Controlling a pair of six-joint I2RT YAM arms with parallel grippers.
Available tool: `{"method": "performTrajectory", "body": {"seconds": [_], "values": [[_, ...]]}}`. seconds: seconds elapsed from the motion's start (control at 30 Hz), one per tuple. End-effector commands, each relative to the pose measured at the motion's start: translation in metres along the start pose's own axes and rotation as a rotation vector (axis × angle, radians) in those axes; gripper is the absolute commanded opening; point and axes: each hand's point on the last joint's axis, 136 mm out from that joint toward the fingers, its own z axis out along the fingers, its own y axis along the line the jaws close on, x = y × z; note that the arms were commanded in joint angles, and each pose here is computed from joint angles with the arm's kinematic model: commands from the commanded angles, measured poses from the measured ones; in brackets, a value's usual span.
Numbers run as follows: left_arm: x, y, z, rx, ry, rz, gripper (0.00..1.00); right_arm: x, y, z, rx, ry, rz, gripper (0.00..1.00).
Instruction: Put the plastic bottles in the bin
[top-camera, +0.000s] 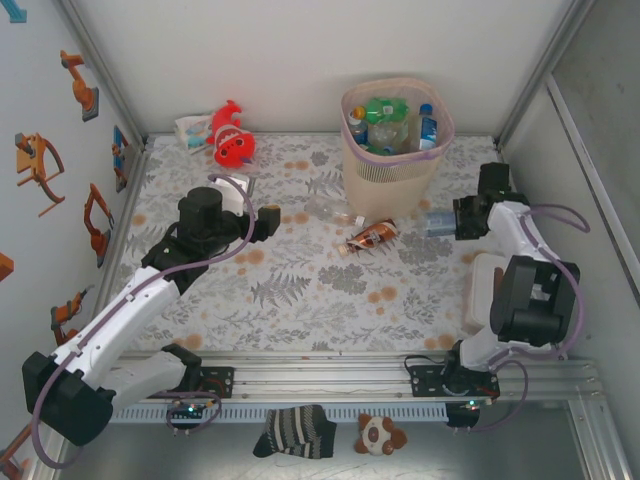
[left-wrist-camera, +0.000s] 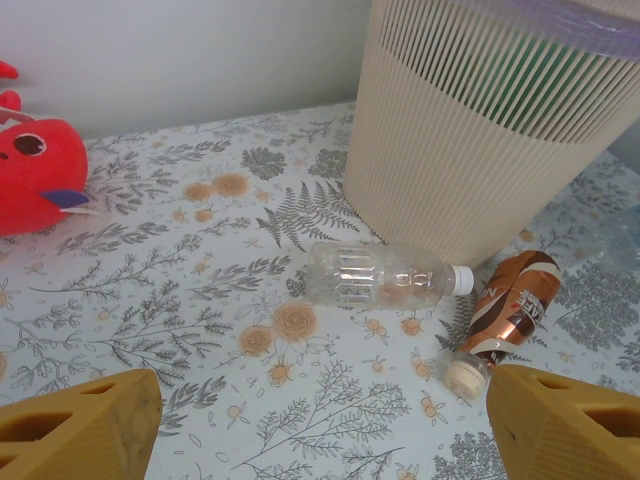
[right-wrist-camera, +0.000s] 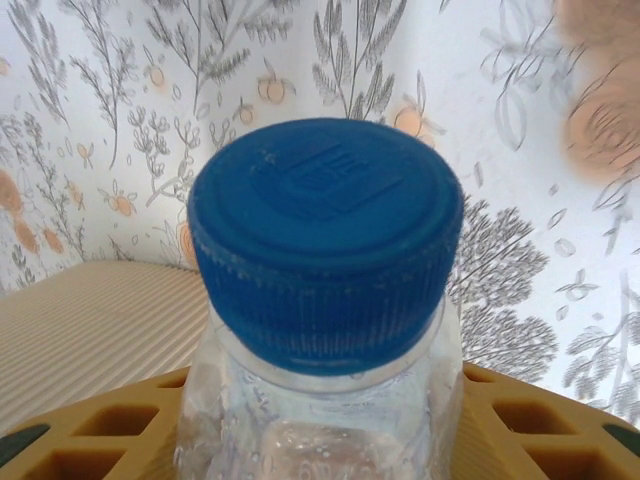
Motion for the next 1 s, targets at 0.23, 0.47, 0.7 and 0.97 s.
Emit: {"method": "performTrajectory", "body": {"seconds": [0.23,0.47,0.7,0.97], "values": [[-0.001,-0.003,0.007,0.026,0.002,-0.006,0.84,-0.040,0.026,-0.070,-0.064,-0.295,-0.337,0.43],[-0.005,-0.006,0.013,0.036,0.005,0.000,0.84,-0.042,0.064,-0.122,-0.172,-0.415,-0.638,0.41],[-0.007,-0.009,0.017,0.052,0.004,-0.008,0.84,-0.038,0.093,-0.175,-0.280,-0.515,-0.794,0.41],[-0.007,-0.008,0.018,0.052,0.004,-0.010,0.84,-0.014,0.132,-0.221,-0.440,-0.498,-0.866,0.40]]}}
